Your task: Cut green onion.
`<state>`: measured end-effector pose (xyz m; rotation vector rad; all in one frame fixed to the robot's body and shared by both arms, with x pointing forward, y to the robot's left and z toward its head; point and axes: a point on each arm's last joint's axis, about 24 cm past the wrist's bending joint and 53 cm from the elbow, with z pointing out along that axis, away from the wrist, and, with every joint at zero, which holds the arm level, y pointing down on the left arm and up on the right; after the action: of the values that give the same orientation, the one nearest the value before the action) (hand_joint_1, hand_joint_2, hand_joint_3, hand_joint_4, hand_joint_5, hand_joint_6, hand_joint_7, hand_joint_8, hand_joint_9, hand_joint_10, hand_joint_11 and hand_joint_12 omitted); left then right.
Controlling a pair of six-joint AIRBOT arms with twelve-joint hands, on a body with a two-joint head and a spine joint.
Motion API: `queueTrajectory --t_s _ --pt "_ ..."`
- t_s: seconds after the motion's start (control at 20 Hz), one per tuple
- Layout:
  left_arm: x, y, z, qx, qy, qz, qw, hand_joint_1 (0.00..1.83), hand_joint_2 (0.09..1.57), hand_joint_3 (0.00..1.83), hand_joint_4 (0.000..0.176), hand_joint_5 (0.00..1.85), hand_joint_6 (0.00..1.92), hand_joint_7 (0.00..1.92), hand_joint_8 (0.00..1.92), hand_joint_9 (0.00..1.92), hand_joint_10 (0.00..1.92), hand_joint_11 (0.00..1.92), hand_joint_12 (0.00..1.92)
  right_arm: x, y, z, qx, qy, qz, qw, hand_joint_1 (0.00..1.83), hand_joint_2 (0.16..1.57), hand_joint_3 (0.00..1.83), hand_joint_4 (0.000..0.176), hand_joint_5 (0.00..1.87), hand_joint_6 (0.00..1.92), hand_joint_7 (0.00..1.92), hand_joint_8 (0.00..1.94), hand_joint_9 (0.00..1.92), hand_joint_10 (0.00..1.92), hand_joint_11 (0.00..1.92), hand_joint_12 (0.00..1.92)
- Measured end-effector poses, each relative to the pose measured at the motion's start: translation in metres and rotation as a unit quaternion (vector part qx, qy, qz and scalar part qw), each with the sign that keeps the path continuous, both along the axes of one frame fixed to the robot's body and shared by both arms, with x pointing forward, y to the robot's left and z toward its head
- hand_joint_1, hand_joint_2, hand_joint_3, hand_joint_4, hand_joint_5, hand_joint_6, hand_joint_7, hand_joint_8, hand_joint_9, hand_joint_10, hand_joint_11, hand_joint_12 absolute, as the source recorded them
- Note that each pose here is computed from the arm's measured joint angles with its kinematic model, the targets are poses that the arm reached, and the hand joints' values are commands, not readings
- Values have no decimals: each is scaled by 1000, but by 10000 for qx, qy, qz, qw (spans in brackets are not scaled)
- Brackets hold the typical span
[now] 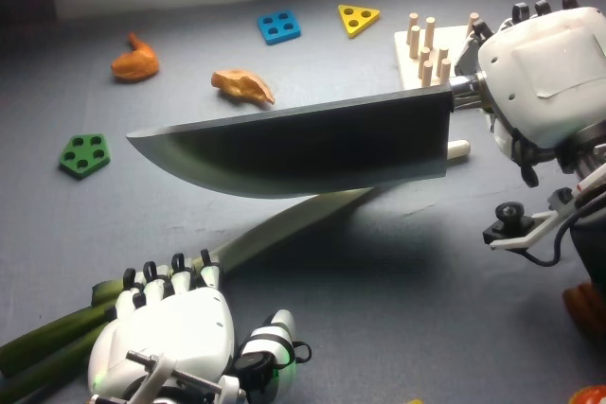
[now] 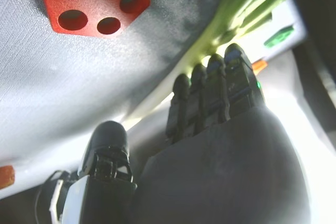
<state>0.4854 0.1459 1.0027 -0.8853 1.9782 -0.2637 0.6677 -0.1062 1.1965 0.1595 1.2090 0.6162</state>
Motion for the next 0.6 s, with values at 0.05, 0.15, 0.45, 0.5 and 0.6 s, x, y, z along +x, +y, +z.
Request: queueTrajectory --t_s 0.05,0.15,0.45,0.5,0.6 --pt "0 0 0 0 -2 -1 10000 0 1410 0 0 187 15 110 1 7 2 0 0 0 -3 0 -39 -14 -10 10000 1573 956 415 176 1421 1921 1538 1941 1611 1921 1705 1921" --pt "0 0 0 -2 -4 -4 10000 0 1405 0 0 206 22 118 4 0 0 0 0 1 -7 0 -50 -30 -35 10000 1591 956 414 176 1443 1921 1554 1941 1626 1921 1716 1921" --pt "1 -1 0 -16 -2 -3 10000 0 1414 0 0 200 16 132 8 4 1 0 0 1 -29 3 -176 -129 -74 9997 1579 978 400 176 1441 1921 1551 1941 1623 1921 1716 1921" --pt "1 -1 1 -16 -2 -3 10000 0 1415 1 0 202 17 135 9 5 2 0 0 3 -37 5 -197 -137 -130 9996 1580 979 398 176 1443 1921 1552 1941 1624 1921 1717 1921" --pt "1 -1 1 -13 -5 0 10000 0 1417 1 0 168 3 101 1 0 0 0 0 4 -42 6 -221 -132 -179 9995 1557 998 399 176 1446 1921 1550 1941 1624 1921 1719 1921"
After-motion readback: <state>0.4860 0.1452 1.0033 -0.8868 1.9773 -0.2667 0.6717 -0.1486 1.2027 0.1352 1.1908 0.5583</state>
